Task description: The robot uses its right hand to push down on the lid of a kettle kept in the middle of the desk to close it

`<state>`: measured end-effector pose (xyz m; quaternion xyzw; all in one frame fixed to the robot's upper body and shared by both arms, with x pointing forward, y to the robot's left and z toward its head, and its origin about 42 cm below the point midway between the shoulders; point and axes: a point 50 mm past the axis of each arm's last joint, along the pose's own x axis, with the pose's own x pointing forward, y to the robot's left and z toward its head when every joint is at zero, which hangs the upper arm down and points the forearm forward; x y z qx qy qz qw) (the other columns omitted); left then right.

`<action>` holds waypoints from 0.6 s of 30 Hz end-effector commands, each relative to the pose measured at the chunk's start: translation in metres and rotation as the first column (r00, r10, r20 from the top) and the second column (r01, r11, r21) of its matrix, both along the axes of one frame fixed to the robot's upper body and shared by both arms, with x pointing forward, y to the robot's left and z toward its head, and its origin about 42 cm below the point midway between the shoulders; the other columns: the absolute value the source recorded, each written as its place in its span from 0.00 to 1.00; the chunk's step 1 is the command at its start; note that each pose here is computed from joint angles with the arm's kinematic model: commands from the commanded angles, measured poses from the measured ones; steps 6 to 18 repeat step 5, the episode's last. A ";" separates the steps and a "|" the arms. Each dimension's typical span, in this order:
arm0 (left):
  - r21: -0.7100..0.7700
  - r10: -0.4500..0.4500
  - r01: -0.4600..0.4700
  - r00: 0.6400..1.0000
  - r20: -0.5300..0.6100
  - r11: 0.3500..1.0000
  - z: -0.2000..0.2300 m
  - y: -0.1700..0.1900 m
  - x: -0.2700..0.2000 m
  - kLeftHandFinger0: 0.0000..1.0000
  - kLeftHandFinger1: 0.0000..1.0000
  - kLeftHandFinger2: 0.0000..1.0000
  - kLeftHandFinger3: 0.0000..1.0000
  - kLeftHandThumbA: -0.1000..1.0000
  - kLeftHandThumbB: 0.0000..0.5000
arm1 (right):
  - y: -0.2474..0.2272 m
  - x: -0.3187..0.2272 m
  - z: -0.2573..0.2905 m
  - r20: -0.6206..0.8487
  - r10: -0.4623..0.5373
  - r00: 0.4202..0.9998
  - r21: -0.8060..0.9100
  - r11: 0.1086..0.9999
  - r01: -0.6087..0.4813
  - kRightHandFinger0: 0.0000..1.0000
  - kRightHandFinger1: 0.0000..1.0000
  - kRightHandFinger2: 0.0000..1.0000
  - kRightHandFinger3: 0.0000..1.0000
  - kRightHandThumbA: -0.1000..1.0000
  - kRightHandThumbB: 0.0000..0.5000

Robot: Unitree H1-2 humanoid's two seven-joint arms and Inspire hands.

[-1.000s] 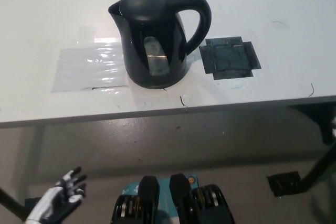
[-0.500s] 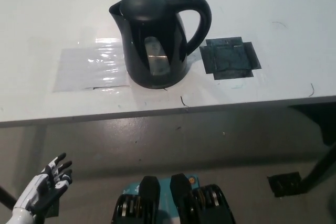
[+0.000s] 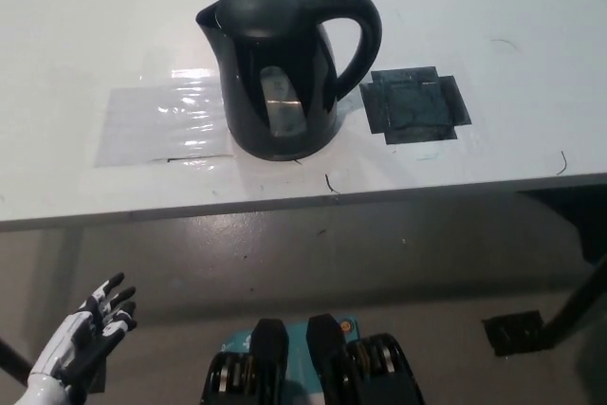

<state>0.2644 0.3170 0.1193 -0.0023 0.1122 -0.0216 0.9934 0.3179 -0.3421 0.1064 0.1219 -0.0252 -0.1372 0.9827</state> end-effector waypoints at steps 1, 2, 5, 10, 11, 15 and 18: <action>0.012 -0.002 0.001 0.998 0.058 1.000 0.011 0.006 0.002 1.00 1.00 1.00 1.00 0.50 0.00 | -0.003 0.006 0.014 0.028 0.022 0.999 -0.014 1.000 -0.022 1.00 1.00 1.00 1.00 0.19 0.00; 0.011 -0.002 0.001 0.998 0.059 1.000 0.011 0.006 0.002 1.00 1.00 1.00 1.00 0.50 0.00 | -0.003 0.007 0.014 0.024 0.019 1.000 -0.012 1.000 -0.019 1.00 1.00 1.00 1.00 0.19 0.00; 0.006 -0.002 0.001 0.998 0.059 1.000 0.010 0.005 0.002 1.00 1.00 1.00 1.00 0.50 0.00 | -0.004 0.006 0.014 0.019 0.014 1.000 -0.012 1.000 -0.014 1.00 1.00 1.00 1.00 0.20 0.00; 0.006 -0.002 0.001 0.998 0.059 1.000 0.010 0.005 0.002 1.00 1.00 1.00 1.00 0.50 0.00 | -0.004 0.006 0.014 0.019 0.014 1.000 -0.012 1.000 -0.014 1.00 1.00 1.00 1.00 0.20 0.00; 0.006 -0.002 0.001 0.998 0.059 1.000 0.010 0.005 0.002 1.00 1.00 1.00 1.00 0.50 0.00 | -0.004 0.006 0.014 0.019 0.014 1.000 -0.012 1.000 -0.014 1.00 1.00 1.00 1.00 0.20 0.00; 0.006 -0.002 0.001 0.998 0.059 1.000 0.010 0.005 0.002 1.00 1.00 1.00 1.00 0.50 0.00 | -0.004 0.006 0.014 0.019 0.014 1.000 -0.012 1.000 -0.014 1.00 1.00 1.00 1.00 0.20 0.00; 0.006 -0.002 0.001 0.998 0.059 1.000 0.010 0.005 0.002 1.00 1.00 1.00 1.00 0.50 0.00 | -0.004 0.006 0.014 0.019 0.014 1.000 -0.012 1.000 -0.014 1.00 1.00 1.00 1.00 0.20 0.00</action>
